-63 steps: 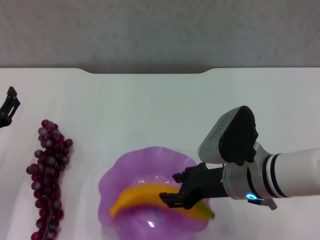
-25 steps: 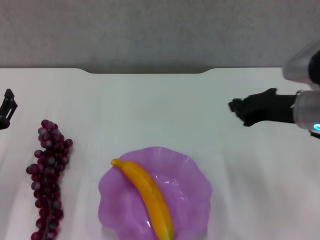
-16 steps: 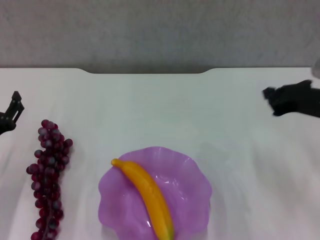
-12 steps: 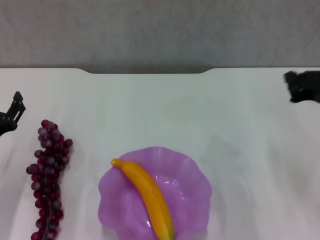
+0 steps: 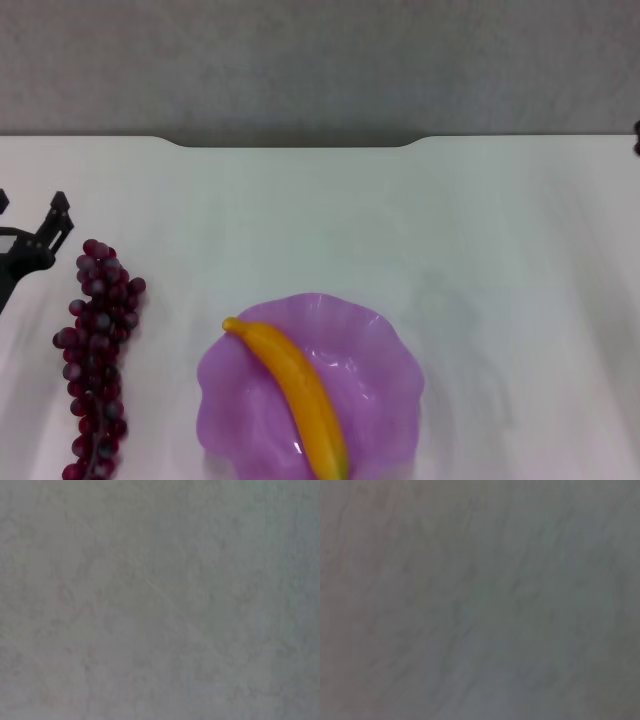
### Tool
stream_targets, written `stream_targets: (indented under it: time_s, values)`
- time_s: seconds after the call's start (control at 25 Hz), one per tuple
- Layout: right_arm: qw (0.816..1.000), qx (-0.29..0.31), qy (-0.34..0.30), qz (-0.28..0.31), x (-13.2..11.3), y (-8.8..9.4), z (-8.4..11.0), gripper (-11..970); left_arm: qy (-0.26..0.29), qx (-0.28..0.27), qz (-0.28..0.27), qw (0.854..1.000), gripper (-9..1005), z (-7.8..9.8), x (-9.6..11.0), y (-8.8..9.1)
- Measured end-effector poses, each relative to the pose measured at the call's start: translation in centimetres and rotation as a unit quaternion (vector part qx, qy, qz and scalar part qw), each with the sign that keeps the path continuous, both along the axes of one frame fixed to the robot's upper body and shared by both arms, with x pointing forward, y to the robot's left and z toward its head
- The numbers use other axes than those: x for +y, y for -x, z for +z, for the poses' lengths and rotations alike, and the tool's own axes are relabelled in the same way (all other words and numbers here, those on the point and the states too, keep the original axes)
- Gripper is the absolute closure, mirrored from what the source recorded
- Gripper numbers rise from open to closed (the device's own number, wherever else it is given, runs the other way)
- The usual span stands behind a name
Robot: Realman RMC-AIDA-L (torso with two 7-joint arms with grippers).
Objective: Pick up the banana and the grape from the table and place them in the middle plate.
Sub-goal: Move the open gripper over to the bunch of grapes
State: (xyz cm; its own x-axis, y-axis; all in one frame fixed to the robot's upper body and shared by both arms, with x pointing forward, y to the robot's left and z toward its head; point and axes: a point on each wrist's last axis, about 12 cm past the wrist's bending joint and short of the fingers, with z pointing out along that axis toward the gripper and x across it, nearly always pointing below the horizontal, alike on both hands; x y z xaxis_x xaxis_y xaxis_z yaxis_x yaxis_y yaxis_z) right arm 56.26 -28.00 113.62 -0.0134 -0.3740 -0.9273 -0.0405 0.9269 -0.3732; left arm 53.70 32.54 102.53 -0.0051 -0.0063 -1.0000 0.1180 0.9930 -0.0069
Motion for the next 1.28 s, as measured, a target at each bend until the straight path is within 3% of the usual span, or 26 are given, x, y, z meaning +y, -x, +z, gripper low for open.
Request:
stream_targets:
  time_s: [0.16,0.36,0.56,0.92,1.28]
  values:
    - [0.996,-0.085,0.023,-0.032,0.9,1.8,-1.8,925,0.006,0.004,-0.007,1.000,214,-0.1,-0.3,0.0]
    - [0.985,-0.165,-0.030,-0.031,1.7,3.8,-3.1,927,0.034,0.018,-0.007,0.999,217,-0.3,-0.3,-0.1]
    - [0.989,-0.120,-0.088,-0.015,1.4,4.1,-5.1,935,0.047,0.020,-0.014,0.999,219,-0.2,-0.4,-0.1]
    - [0.995,-0.034,-0.096,-0.008,0.2,5.1,-9.4,935,0.035,0.030,-0.060,0.997,224,-0.3,-2.0,-0.6]
    - [0.995,0.049,-0.091,-0.006,-0.3,5.4,-11.8,935,0.094,0.036,-0.093,0.991,228,0.7,-2.1,-1.5]
